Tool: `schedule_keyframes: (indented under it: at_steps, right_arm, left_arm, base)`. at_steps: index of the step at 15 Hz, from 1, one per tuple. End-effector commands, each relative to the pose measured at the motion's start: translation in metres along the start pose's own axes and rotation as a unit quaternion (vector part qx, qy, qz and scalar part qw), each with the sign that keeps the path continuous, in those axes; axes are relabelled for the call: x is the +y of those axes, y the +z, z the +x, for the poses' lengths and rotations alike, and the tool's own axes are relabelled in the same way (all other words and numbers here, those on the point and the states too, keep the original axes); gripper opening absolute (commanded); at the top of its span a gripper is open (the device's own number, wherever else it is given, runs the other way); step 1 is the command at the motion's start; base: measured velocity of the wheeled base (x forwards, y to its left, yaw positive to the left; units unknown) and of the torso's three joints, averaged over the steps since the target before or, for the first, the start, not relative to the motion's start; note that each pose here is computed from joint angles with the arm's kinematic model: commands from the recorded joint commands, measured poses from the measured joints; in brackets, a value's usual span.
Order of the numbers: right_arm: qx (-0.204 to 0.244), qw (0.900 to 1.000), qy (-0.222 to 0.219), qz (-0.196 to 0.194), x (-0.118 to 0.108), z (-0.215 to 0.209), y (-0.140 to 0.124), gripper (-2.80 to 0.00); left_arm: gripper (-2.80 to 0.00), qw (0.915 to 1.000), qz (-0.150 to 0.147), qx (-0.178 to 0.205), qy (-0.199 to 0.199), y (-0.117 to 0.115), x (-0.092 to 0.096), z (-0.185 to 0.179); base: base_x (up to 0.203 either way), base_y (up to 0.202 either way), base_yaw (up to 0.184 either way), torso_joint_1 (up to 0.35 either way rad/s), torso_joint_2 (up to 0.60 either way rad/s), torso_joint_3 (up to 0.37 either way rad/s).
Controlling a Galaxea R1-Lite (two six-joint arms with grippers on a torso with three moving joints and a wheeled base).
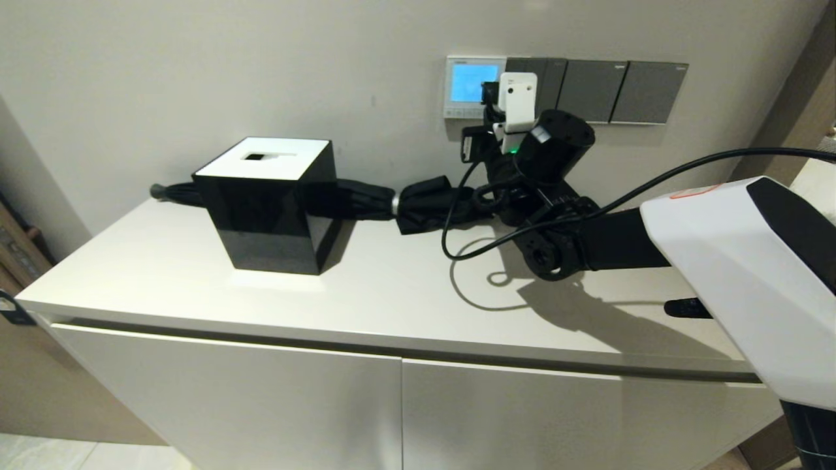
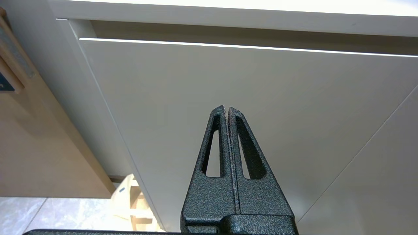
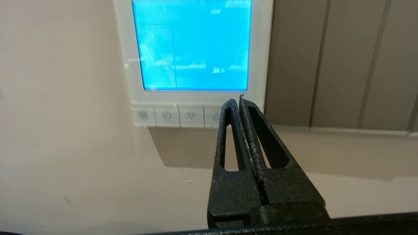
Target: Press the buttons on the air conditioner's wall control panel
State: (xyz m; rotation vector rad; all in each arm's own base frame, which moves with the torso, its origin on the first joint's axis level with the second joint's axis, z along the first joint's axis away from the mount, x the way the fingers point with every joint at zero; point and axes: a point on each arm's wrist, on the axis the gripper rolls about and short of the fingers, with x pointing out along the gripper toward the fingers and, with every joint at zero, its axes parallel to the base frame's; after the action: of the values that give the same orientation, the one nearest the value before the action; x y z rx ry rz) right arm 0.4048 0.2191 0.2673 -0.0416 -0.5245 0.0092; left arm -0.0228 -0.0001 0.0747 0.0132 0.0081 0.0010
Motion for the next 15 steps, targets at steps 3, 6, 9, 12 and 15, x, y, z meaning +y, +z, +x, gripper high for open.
schedule_keyframes:
  at_steps: [3, 6, 9, 12, 15]
  right_arm:
    - [-0.007, 1.000, 0.005, 0.010, -0.002, -0.013, 0.031, -2.80]
    - [-0.009, 1.000, 0.011, 0.017, -0.002, -0.026, 0.050, -2.80]
    - [-0.009, 1.000, 0.011, 0.024, -0.016, -0.048, 0.084, -2.80]
    - [0.015, 1.000, -0.015, 0.016, -0.043, -0.080, 0.111, -2.80]
    - [0.038, 0.998, -0.045, 0.002, -0.078, -0.118, 0.140, -2.80]
  left_arm:
    - [-2.80, 1.0000, 0.000, 0.001, 0.000, 0.000, 0.000, 0.000]
    - [-2.80, 1.0000, 0.000, 0.001, 0.000, 0.000, 0.000, 0.000]
    - [-2.80, 1.0000, 0.000, 0.000, 0.000, 0.000, 0.000, 0.000]
    - [-2.80, 1.0000, 0.000, 0.001, 0.000, 0.000, 0.000, 0.000]
    - [-2.80, 1.0000, 0.000, 0.000, 0.000, 0.000, 0.000, 0.000]
  base:
    - [0.000, 0.000, 0.000, 0.000, 0.00, 0.000]
    - [0.000, 0.000, 0.000, 0.000, 0.00, 0.000]
    - [0.000, 0.000, 0.000, 0.000, 0.00, 0.000]
    - [0.000, 0.000, 0.000, 0.000, 0.00, 0.000]
    - [0.000, 0.000, 0.000, 0.000, 0.00, 0.000]
